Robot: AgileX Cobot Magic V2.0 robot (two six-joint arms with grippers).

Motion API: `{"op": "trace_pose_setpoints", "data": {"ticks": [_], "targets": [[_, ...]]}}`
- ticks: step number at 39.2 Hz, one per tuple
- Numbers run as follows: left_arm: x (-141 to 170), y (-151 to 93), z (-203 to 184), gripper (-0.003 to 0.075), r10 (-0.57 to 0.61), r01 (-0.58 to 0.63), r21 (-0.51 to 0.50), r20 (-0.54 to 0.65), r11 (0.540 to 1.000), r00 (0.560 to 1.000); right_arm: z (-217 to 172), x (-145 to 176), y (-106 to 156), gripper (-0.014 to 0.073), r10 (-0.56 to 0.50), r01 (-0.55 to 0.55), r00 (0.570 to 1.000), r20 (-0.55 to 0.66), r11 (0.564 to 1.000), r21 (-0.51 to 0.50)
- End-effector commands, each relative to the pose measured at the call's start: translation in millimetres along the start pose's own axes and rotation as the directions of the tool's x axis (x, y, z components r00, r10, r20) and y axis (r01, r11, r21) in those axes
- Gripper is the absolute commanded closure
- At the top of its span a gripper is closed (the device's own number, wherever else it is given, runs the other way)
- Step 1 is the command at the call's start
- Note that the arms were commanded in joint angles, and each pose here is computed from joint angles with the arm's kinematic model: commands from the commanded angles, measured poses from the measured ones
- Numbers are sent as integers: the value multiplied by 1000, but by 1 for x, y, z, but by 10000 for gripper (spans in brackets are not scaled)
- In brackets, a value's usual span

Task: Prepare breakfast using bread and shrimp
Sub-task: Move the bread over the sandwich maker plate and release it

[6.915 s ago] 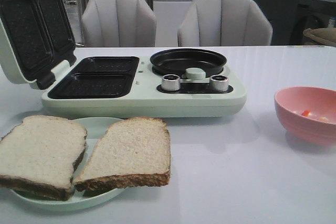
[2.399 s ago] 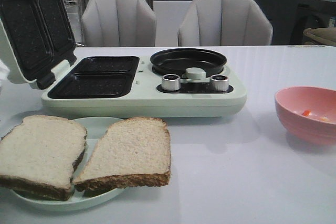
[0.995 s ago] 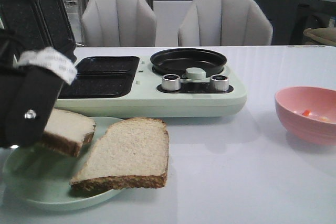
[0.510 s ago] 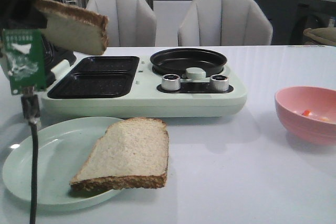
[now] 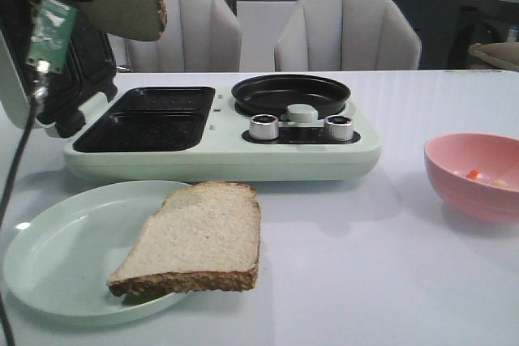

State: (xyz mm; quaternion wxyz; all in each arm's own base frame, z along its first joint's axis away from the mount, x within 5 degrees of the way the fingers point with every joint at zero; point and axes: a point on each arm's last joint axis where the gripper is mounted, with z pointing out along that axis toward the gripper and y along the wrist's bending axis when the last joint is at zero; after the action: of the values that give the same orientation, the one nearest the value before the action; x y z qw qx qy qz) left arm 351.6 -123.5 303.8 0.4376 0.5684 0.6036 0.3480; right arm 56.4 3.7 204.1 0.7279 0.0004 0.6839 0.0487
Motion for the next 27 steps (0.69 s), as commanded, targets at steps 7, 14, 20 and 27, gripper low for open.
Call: {"op": "trace_pose_setpoints", "data": {"ticks": [7,14,20,27], "targets": [[-13,26,36,530,-111,116,-43,118,992,987,-3,-14,1,456,-23,25,993,115,1000,-11],[-16,1,72,530,-100,99,22,87,995,991,-3,-14,1,456,-23,25,993,115,1000,-11],[-14,-18,86,530,-121,117,75,60,990,991,-3,-14,1,456,-23,25,993,115,1000,-11],[-13,-29,88,529,-137,130,110,53,985,989,-3,-14,1,456,-23,25,993,115,1000,-11]]}}
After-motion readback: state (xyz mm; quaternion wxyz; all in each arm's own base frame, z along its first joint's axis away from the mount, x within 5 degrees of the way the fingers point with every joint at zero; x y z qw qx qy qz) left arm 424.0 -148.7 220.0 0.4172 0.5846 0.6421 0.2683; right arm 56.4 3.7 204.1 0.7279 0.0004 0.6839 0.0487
